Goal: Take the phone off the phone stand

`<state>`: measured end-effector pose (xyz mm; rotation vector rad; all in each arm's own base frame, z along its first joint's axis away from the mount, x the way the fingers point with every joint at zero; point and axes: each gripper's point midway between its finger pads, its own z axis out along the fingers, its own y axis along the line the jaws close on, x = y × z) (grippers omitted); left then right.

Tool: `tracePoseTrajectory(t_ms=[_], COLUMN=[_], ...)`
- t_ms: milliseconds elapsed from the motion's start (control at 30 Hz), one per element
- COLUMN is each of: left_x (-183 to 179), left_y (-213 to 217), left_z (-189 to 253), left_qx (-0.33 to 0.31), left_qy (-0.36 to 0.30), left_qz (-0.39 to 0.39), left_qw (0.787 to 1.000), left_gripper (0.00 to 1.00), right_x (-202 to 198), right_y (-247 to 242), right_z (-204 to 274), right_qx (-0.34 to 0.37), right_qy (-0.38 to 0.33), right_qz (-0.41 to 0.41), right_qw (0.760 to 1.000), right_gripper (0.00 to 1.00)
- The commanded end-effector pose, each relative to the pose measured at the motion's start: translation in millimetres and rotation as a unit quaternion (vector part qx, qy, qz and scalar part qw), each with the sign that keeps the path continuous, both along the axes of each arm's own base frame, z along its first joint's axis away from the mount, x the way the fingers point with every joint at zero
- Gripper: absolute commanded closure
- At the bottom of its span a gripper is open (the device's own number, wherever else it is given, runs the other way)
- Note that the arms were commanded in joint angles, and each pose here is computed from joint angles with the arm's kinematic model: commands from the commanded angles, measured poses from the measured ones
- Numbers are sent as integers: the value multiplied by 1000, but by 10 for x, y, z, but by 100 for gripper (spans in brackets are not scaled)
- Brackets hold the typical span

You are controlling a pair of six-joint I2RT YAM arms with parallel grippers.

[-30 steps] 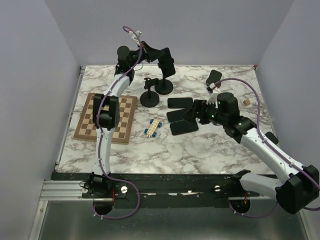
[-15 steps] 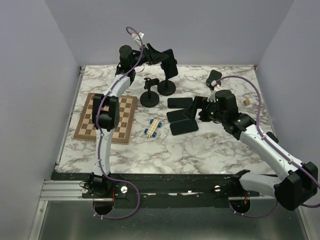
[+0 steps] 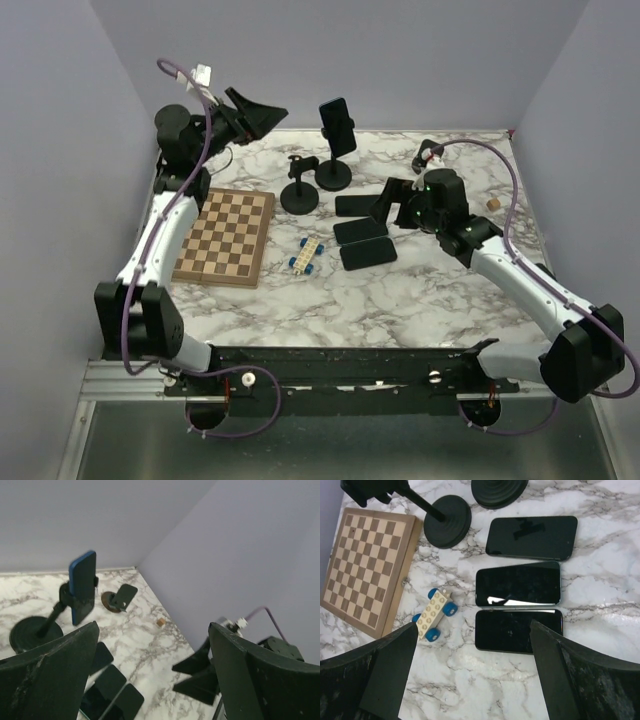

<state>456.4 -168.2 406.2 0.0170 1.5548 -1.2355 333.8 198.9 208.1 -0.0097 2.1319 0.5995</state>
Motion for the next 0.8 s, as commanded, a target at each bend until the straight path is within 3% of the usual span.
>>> tracePoseTrajectory(t_ms=[0, 167, 467, 767], left_x=[-535, -924, -1292, -1401], left_y=[25, 173, 116, -15], left_z=[-498, -649, -524, -516], left_qx=[34, 99, 124, 86], left_qy=[76, 54, -2, -1], left_qz=[34, 61, 17, -34], left_qw=[996, 992, 992, 996], left_gripper=[2, 2, 2, 2], right_x=[270, 747, 1461, 1994], right_y=[164, 259, 572, 869], right_z=[456, 628, 647, 730], right_qx=[28, -16, -64, -91], right_qy=[-85, -105, -129, -175], right_qz=[13, 0, 21, 55], right_qw=[996, 994, 989, 979], right_gripper=[0, 0, 0, 0])
